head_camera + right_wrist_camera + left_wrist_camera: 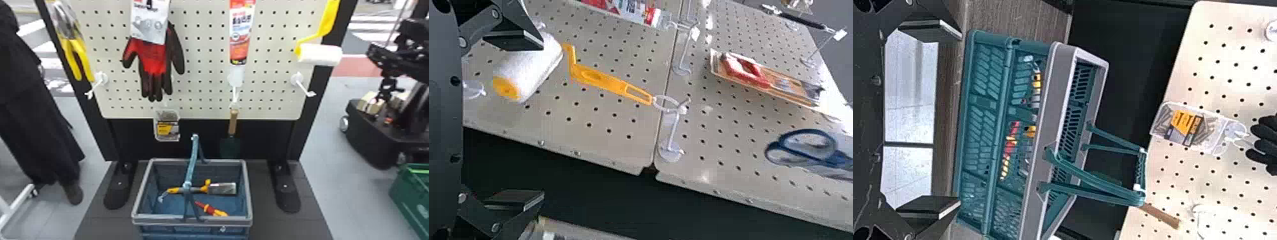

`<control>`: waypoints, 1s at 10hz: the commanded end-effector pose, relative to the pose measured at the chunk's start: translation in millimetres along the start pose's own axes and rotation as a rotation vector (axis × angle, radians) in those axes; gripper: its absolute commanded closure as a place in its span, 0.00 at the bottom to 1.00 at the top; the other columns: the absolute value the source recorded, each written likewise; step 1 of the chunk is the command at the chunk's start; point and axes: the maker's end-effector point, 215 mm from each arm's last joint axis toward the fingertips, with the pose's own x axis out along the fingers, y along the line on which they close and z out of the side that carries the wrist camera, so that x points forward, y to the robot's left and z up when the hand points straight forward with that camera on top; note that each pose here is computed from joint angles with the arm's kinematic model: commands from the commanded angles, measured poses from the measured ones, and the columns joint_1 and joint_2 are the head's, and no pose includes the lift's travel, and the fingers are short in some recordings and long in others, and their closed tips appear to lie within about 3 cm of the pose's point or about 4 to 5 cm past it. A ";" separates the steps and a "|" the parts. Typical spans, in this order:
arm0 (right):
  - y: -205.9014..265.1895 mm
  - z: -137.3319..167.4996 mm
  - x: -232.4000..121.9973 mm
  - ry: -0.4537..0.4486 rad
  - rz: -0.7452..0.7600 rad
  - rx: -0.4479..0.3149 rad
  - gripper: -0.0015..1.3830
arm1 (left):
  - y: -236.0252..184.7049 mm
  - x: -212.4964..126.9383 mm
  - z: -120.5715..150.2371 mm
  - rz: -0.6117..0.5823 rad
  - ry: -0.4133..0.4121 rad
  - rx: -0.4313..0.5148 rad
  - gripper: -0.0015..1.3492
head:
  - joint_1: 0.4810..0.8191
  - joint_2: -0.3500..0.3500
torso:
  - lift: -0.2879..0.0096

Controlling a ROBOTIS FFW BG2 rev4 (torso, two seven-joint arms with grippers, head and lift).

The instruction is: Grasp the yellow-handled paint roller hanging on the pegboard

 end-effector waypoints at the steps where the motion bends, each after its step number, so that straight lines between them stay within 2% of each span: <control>1: 4.8 5.3 30.9 0.013 0.084 0.041 0.17 | 0.5 3.6 4.4 -0.006 -0.008 0.001 0.11 | 0.20 0.50 | 0.63; 4: 24.7 10.2 72.6 0.009 0.239 0.178 0.17 | -2.2 2.6 -1.6 -0.009 0.009 -0.008 0.11 | 0.20 0.50 | 0.63; 5: 30.3 11.0 82.9 0.026 0.269 0.194 0.17 | -3.8 2.4 -3.2 -0.011 0.013 -0.010 0.11 | 0.20 0.50 | 0.63; 6: 36.2 13.4 92.4 0.018 0.306 0.241 0.17 | -6.2 5.5 -3.1 -0.016 0.016 -0.011 0.11 | 0.20 0.50 | 0.63; 8: 40.6 22.1 99.5 0.018 0.326 0.227 0.20 | -5.8 8.0 -4.0 -0.018 0.019 -0.008 0.11 | 0.20 0.50 | 0.63; 10: 41.6 9.8 97.0 0.032 0.325 0.254 0.52 | -5.7 6.4 -5.9 -0.017 0.023 -0.010 0.11 | 0.20 0.50 | 0.63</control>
